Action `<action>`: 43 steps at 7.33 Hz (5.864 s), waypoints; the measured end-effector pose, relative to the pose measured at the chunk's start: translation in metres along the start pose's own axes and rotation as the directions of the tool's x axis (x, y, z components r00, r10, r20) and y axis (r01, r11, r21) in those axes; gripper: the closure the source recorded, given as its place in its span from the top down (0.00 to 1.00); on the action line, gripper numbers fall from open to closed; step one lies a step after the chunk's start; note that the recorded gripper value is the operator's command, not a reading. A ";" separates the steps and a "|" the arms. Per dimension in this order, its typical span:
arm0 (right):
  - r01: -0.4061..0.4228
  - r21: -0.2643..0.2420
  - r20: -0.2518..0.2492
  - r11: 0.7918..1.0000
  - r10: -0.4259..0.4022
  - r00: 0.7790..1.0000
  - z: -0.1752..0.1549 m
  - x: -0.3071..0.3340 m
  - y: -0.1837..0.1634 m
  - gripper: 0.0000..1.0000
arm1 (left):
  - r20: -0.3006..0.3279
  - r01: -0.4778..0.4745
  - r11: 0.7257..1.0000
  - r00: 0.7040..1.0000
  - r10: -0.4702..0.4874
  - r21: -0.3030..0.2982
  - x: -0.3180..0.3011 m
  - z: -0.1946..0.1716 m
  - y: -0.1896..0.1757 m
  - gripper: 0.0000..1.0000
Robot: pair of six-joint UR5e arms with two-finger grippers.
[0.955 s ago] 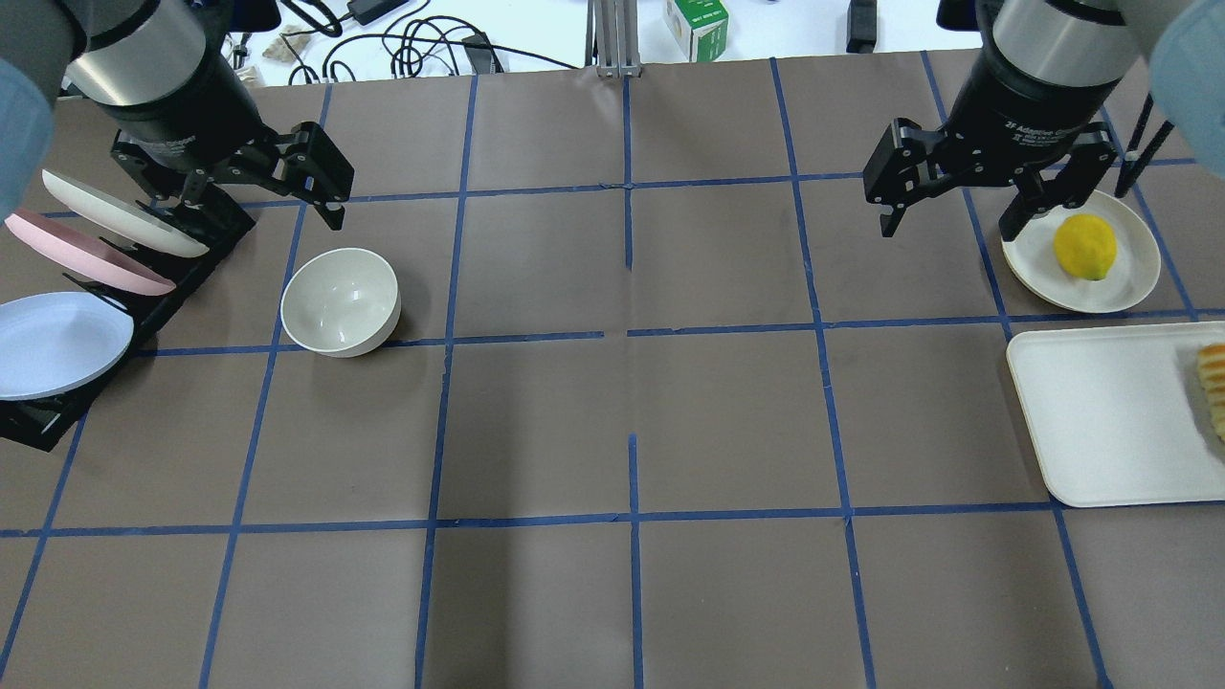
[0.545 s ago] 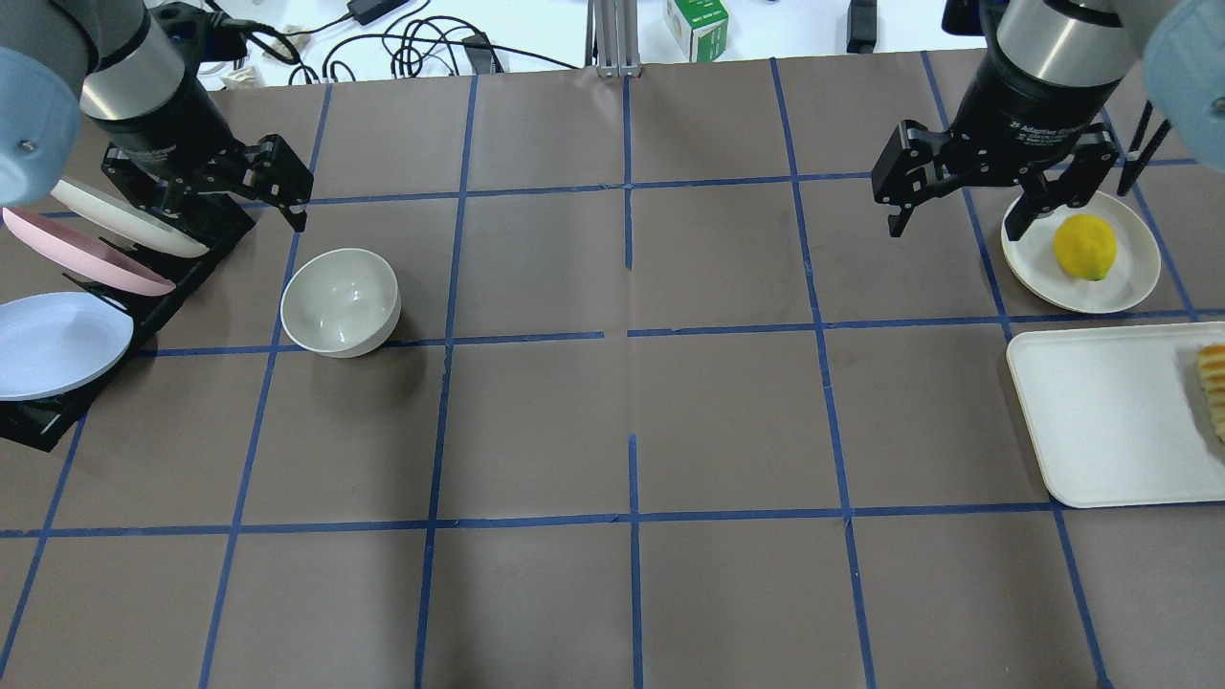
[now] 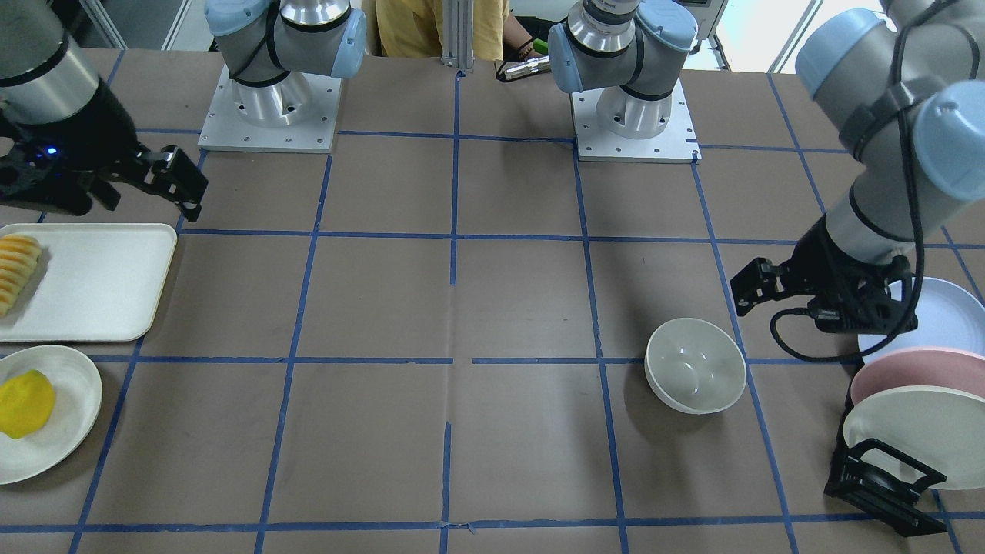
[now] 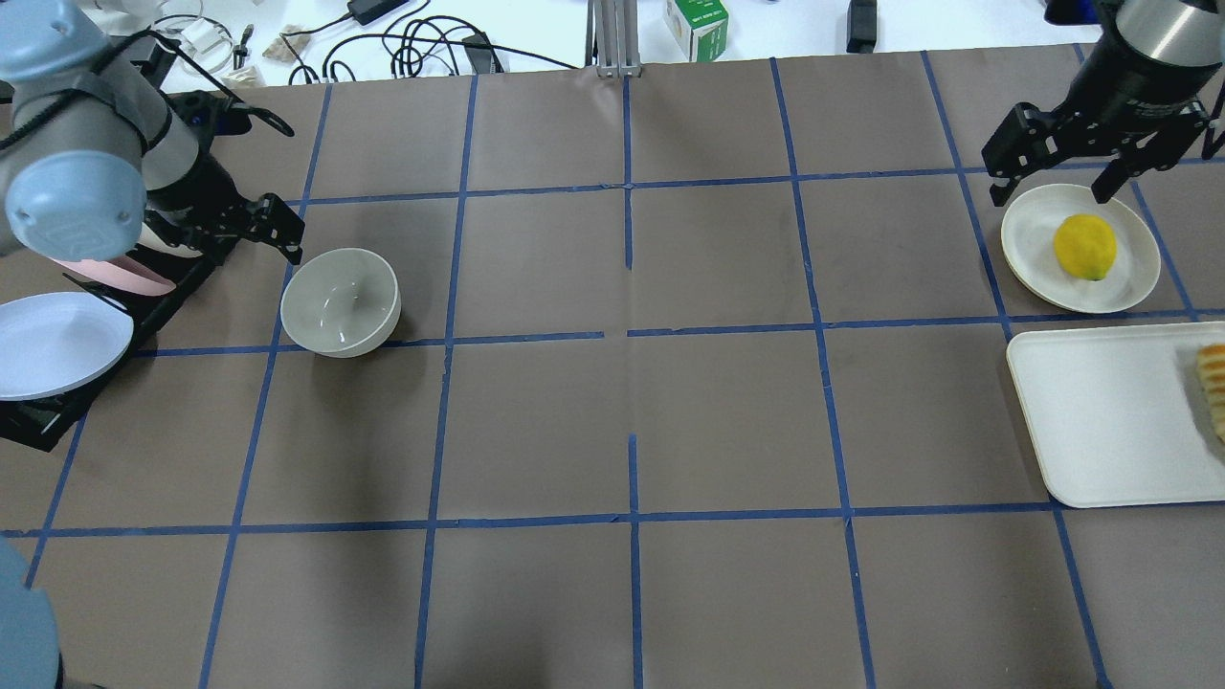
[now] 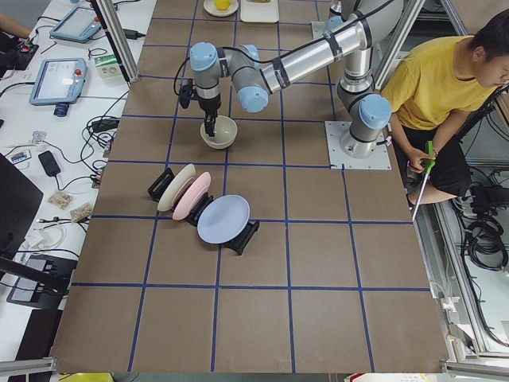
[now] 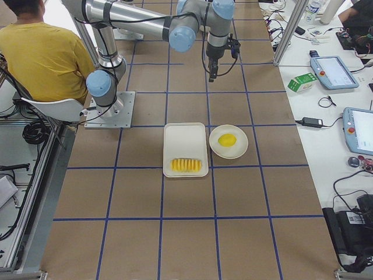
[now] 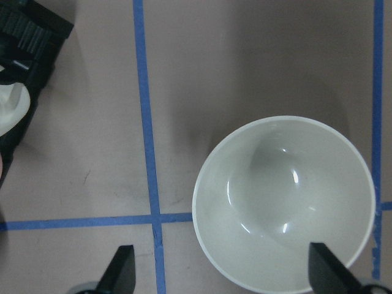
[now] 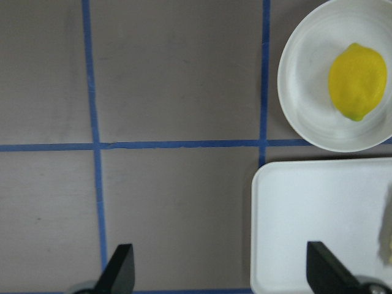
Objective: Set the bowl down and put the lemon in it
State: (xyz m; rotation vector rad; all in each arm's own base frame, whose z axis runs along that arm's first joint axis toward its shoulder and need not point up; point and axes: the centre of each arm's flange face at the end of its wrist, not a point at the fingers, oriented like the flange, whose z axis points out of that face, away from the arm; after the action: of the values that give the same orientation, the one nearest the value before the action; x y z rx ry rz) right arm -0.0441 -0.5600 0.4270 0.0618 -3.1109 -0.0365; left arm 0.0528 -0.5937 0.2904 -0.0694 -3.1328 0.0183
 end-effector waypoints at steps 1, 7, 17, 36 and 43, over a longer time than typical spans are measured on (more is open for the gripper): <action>0.052 0.006 -0.030 0.999 -0.052 0.998 0.021 0.037 -0.014 1.00 | -0.008 -0.005 1.000 1.000 0.004 -0.009 -0.010 0.024 0.003 1.00; 0.103 -0.049 -0.121 0.993 -0.108 0.987 0.162 0.143 -0.068 1.00 | -0.049 -0.029 0.999 0.998 0.028 -0.036 -0.017 0.090 0.014 0.00; 0.093 -0.079 -0.103 0.993 -0.101 0.990 0.201 0.148 -0.077 0.00 | -0.200 -0.065 0.996 0.977 0.075 0.053 0.107 0.033 0.010 0.00; -0.088 0.050 0.163 0.995 0.079 0.984 0.125 -0.392 -0.022 0.00 | 0.019 -0.002 0.999 1.000 0.001 0.054 0.184 -0.194 0.084 1.00; -0.129 -0.049 0.125 0.991 0.134 0.983 0.187 -0.405 -0.006 0.35 | 0.010 -0.038 0.999 0.999 0.038 0.023 0.185 -0.210 0.087 1.00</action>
State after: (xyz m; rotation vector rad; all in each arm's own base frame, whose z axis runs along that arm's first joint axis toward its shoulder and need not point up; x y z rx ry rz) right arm 0.3545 -0.5456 0.2284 -0.1528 -3.2321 -0.1040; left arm -0.1266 -0.4964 0.5006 -0.1286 -3.1401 0.0556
